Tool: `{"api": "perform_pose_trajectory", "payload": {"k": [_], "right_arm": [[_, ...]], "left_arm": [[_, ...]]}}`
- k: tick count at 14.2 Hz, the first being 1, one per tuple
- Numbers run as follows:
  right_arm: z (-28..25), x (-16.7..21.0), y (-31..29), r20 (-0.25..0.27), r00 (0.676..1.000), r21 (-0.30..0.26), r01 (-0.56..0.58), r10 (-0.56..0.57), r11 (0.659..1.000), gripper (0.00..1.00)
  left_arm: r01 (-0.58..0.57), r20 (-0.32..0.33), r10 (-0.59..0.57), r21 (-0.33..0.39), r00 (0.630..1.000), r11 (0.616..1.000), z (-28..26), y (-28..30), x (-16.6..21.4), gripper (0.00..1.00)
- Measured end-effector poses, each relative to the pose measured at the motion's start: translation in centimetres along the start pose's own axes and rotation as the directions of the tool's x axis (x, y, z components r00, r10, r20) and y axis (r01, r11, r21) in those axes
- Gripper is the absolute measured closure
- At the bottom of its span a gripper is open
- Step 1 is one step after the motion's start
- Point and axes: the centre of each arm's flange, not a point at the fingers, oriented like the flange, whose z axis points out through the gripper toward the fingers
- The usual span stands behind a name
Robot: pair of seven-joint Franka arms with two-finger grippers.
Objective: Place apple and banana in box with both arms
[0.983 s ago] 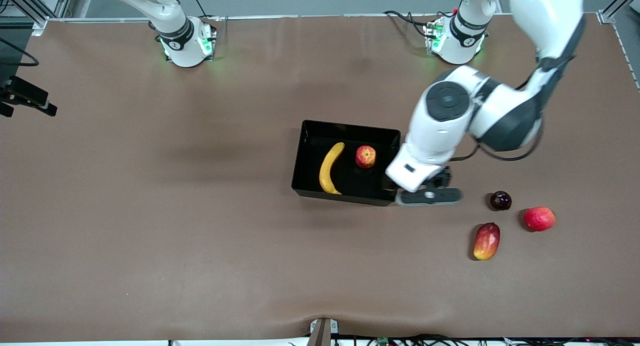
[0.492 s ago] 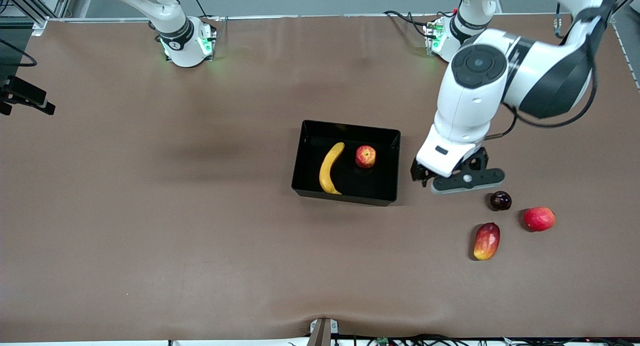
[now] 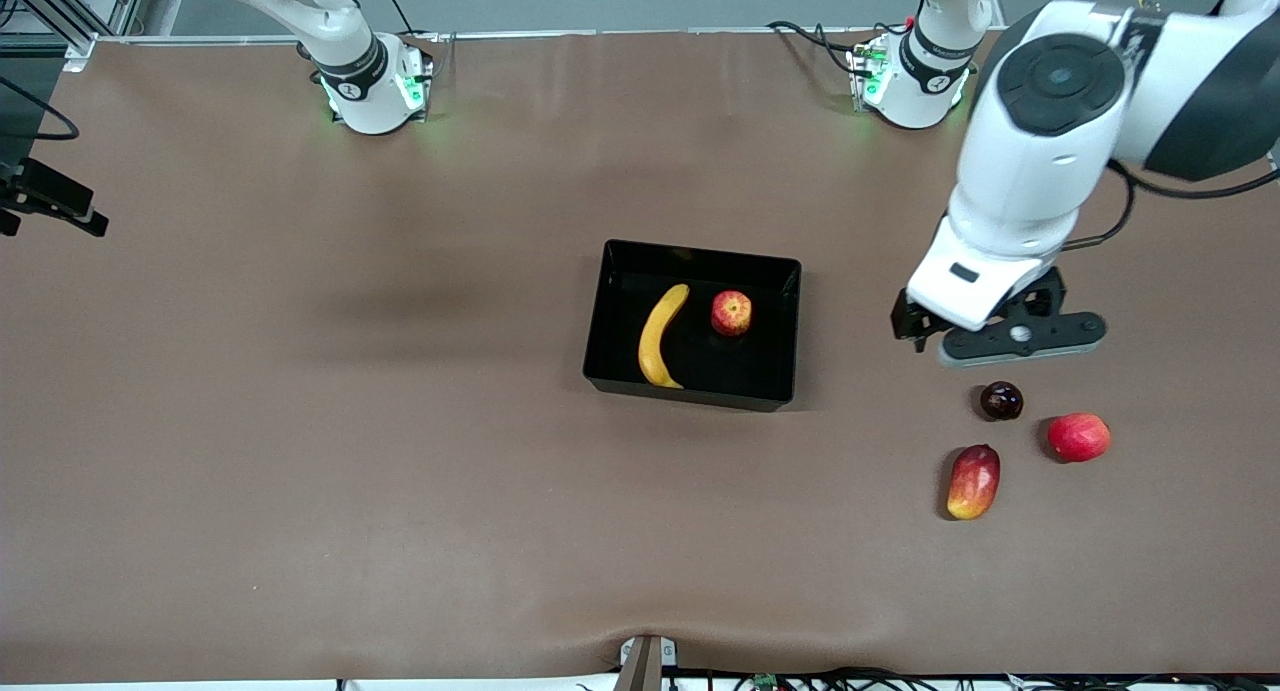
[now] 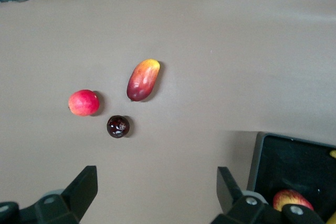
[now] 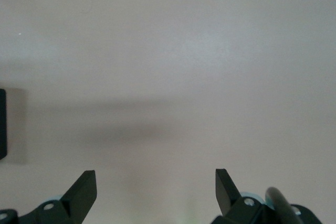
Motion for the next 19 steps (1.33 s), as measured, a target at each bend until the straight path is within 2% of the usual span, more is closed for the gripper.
{"api": "perform_pose_trajectory", "payload": {"k": [5, 8, 10, 14, 19], "right_arm": [[-0.4, -0.1, 0.1, -0.01, 1.0, -0.008, 0.0, 0.0, 1.0, 0.0], [-0.4, -0.1, 0.1, -0.01, 1.0, -0.008, 0.0, 0.0, 1.0, 0.0], [-0.4, -0.1, 0.1, -0.01, 1.0, -0.008, 0.0, 0.0, 1.0, 0.0], [-0.4, -0.1, 0.1, -0.01, 1.0, -0.008, 0.0, 0.0, 1.0, 0.0], [-0.4, -0.1, 0.1, -0.01, 1.0, -0.008, -0.001, 0.0, 1.0, 0.0]], "left_arm": [[-0.04, 0.005, 0.04, 0.018, 0.999, 0.999, -1.7, -0.2, -0.9, 0.0], [-0.018, 0.055, 0.02, -0.037, 0.998, 0.999, -1.8, -2.1, -0.9, 0.0], [-0.001, 0.065, 0.006, -0.069, 0.998, 0.998, -2.6, -4.7, -0.8, 0.0], [0.053, 0.118, -0.04, -0.104, 0.992, 0.993, -4.8, -7.9, -2.5, 0.0], [0.02, 0.137, -0.003, -0.124, 0.991, 0.992, -5.9, -11.9, -5.1, 0.0]]}}
